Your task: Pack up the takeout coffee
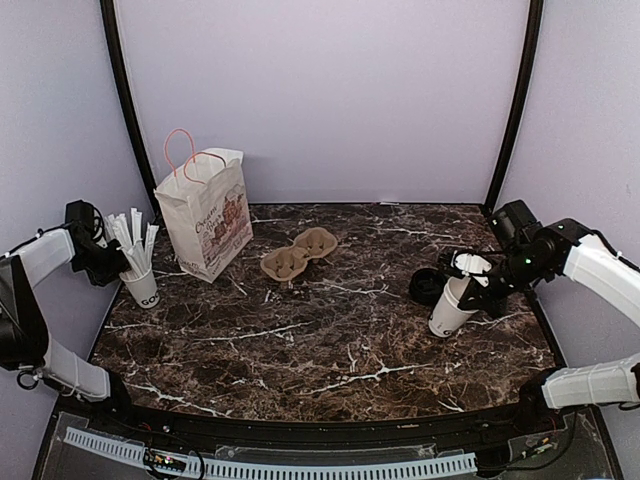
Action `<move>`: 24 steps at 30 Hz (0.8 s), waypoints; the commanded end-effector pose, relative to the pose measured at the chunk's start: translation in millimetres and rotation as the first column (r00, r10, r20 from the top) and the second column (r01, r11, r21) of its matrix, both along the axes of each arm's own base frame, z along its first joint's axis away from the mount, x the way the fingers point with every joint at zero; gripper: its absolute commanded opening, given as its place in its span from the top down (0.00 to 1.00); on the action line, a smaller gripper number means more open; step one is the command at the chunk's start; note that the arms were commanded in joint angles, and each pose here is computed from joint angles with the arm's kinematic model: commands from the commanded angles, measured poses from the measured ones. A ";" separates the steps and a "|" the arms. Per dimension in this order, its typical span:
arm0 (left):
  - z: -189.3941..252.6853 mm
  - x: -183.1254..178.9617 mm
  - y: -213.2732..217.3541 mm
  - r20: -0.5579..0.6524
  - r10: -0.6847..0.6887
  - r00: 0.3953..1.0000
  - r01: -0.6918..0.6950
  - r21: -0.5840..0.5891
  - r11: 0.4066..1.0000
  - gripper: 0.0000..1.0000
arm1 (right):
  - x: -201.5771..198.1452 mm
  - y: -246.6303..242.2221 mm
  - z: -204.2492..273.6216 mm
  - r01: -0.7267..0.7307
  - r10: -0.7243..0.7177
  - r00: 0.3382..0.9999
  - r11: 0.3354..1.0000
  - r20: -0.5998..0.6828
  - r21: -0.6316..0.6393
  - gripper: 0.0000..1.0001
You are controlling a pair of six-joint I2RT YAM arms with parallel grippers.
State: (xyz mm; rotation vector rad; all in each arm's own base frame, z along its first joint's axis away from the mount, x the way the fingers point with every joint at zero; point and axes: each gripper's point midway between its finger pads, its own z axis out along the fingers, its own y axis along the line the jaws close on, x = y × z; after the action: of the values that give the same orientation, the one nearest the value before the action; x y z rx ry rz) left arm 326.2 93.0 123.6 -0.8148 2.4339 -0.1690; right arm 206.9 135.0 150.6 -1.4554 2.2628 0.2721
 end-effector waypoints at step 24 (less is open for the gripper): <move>319.5 -63.2 -136.3 0.768 -0.428 0.477 0.371 0.265 0.890 0.51 | 1.0 34.5 48.5 -0.097 0.087 0.994 0.977 0.061 0.190 1.00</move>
State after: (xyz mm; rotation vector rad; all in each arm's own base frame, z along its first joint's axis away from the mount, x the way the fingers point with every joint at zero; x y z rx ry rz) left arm 265.6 23.0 407.7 -0.3727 1.7567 -0.3130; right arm 201.9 146.9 179.3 -1.4531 2.1691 0.3490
